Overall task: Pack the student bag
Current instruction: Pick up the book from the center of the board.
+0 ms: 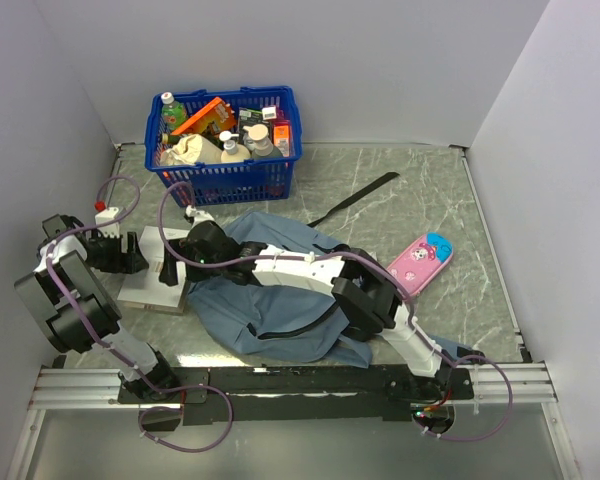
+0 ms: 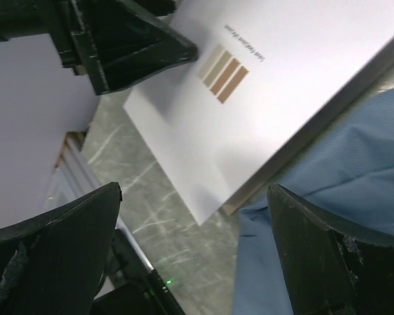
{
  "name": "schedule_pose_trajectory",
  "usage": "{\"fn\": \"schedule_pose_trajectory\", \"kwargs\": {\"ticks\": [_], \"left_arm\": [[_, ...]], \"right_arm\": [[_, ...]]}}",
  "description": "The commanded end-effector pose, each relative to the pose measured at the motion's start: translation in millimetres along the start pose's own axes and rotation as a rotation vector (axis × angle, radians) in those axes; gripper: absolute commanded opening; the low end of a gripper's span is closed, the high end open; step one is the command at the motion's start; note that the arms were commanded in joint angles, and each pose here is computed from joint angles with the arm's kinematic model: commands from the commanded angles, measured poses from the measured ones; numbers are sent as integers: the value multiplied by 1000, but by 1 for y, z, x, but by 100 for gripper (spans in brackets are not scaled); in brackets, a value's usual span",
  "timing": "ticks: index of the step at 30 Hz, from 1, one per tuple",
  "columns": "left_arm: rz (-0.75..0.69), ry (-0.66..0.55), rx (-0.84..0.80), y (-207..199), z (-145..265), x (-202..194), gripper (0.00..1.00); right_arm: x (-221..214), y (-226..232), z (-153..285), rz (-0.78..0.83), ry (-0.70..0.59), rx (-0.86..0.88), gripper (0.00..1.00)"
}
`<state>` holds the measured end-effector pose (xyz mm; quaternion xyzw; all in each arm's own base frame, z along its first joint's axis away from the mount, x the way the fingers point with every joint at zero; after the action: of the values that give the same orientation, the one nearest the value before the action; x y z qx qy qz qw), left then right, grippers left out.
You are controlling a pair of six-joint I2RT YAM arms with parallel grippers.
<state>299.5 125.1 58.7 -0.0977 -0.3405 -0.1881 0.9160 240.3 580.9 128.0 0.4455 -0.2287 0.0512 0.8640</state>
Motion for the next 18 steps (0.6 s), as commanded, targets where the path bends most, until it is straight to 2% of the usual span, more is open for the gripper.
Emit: {"fn": "schedule_pose_trajectory", "kwargs": {"ticks": [1,9,14,18], "left_arm": [[-30,-11,18,1,4,1,80],[-33,-4,14,-3,2,-4,80],[-38,-9,11,-5,4,-3,79],[-36,-9,5,-8,3,-5,79]], "right_arm": [[-3,9,-8,-59,44,82,100],[-27,-19,-22,-176,110,55,86],[-23,-26,-26,-229,111,58,79],[-22,-29,-30,-272,115,76,67]]}}
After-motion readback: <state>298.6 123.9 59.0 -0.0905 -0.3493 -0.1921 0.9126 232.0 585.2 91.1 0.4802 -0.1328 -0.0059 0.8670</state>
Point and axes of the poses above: each gripper's point midway between its finger pads, its own z axis back along the fingers, its own y axis along the line the jaws close on, x = y × z, the point moved 1 cm from there along z, back along the fingers, and after that the axes turned 14 degrees about -z, right-handed, at the moved point
